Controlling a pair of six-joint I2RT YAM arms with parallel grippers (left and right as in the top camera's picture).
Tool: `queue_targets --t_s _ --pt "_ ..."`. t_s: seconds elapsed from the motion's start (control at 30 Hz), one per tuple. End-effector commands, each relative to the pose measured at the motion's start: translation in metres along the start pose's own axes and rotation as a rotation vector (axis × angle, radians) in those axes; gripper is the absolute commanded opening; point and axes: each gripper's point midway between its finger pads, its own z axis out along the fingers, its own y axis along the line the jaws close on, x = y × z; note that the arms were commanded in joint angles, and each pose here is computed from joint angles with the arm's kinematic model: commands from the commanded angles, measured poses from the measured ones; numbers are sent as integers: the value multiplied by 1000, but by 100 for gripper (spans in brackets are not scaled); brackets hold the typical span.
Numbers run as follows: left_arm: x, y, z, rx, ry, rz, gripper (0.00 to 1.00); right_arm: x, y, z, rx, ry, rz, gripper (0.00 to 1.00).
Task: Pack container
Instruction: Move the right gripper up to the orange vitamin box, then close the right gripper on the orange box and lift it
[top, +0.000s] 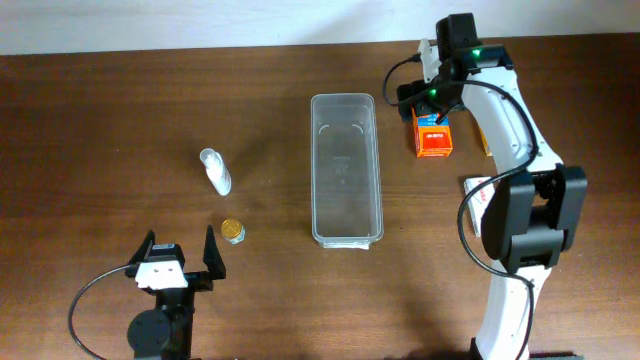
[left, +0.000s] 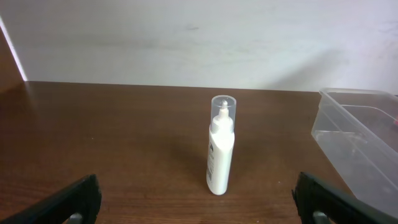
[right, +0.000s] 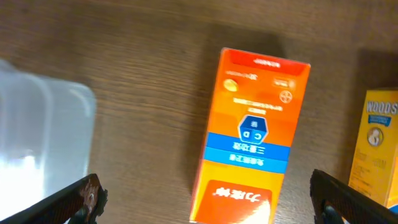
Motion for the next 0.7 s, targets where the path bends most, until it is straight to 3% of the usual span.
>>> queue_targets --t_s 0.0,0.17,0.67 --pt "1 -1 0 10 1 19 99 5 -19 13 69 27 72 99" --pt "1 -1 0 10 1 19 99 7 -36 22 66 31 180 99" --pt "1 -1 0 10 1 19 99 21 -35 48 53 92 138 99"
